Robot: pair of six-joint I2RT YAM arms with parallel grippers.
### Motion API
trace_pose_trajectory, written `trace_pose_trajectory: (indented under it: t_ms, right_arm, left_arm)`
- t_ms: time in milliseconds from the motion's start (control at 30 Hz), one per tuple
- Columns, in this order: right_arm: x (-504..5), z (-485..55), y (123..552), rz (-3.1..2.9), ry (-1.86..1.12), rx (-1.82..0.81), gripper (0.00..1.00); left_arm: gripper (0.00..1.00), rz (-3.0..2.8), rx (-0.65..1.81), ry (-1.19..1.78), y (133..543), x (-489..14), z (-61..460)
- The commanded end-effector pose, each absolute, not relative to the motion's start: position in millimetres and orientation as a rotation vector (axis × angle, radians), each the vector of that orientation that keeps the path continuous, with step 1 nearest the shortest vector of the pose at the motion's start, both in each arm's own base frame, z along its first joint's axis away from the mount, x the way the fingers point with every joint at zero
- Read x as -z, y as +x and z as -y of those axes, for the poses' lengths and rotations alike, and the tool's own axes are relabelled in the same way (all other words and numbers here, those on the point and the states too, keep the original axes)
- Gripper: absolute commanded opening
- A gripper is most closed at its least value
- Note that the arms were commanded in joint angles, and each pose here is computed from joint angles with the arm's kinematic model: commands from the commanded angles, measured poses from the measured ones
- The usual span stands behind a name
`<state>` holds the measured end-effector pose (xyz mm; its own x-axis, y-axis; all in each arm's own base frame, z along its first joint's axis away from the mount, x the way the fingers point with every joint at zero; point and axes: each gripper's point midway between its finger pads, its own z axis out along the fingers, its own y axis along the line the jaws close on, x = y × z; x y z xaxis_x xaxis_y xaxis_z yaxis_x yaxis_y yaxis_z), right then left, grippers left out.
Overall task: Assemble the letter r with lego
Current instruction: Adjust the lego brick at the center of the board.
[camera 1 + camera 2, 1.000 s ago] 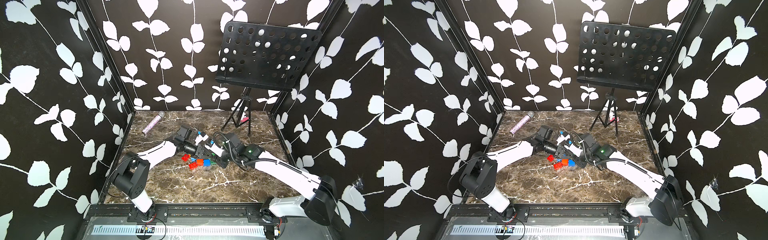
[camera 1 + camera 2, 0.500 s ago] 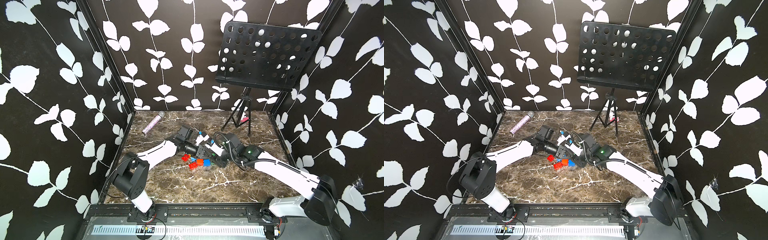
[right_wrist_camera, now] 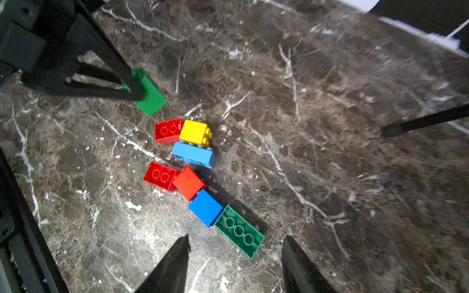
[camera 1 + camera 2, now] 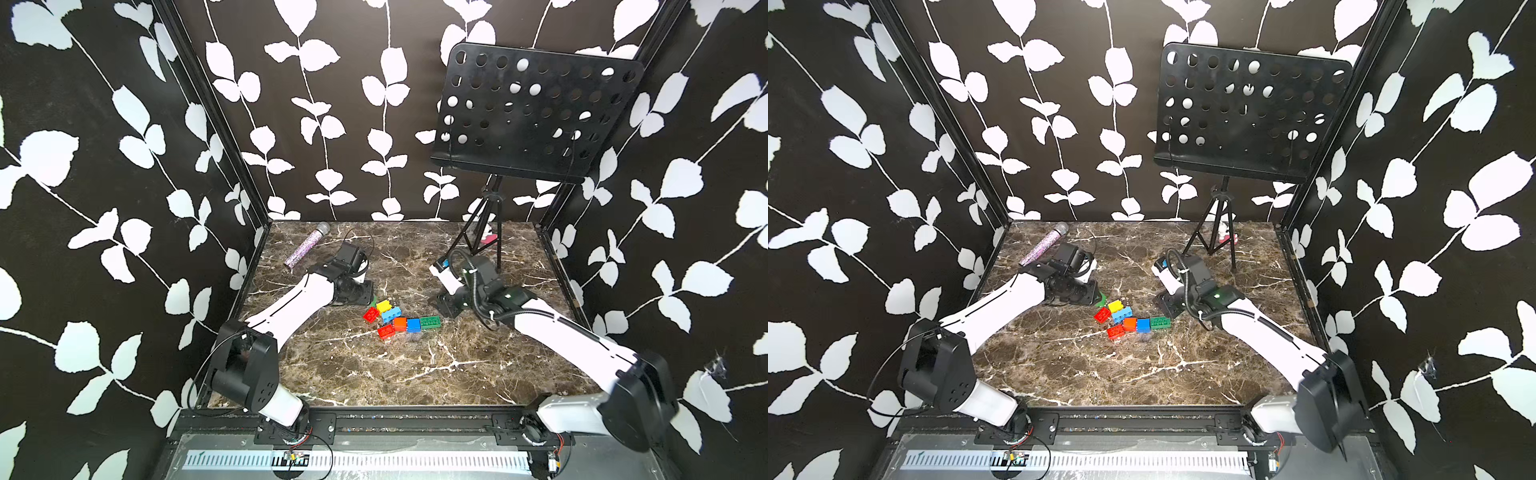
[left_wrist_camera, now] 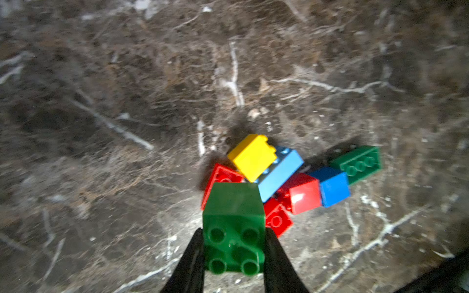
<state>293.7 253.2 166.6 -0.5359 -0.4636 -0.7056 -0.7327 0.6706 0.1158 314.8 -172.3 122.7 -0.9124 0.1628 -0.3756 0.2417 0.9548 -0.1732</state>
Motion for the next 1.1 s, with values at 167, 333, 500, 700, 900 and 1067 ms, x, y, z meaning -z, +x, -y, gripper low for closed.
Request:
trace_pose_trajectory:
  t_ms: [167,333,500,700,900,1067]
  right_arm:
    - [-150.0,-274.2,292.4,-2.239,-0.993,-0.635,0.55]
    - [-138.7,-276.4,291.7,-2.262,-1.023,-0.614,0.55]
    - [-131.2,-278.6,289.4,-2.284,-1.033,-0.61,0.55]
    - [-126.5,-270.7,289.8,-2.304,-1.008,-0.561,0.55]
    - [-124.1,-260.1,293.7,-2.325,-0.955,-0.491,0.56]
    - [-121.9,-257.0,293.6,-2.337,-0.943,-0.475,0.56]
  left_arm:
    - [0.1,-2.773,-0.039,0.098,316.6,-104.9,117.8]
    - [0.08,-2.865,0.012,0.071,308.6,-73.7,127.8]
    - [0.07,-2.873,0.085,0.062,294.9,-55.7,139.0]
    - [0.07,-2.844,0.087,0.243,260.2,-68.8,182.8]
    - [0.07,-2.942,0.146,0.243,220.3,-66.2,216.8]
    - [0.07,-2.936,0.096,0.324,217.5,-75.5,230.5]
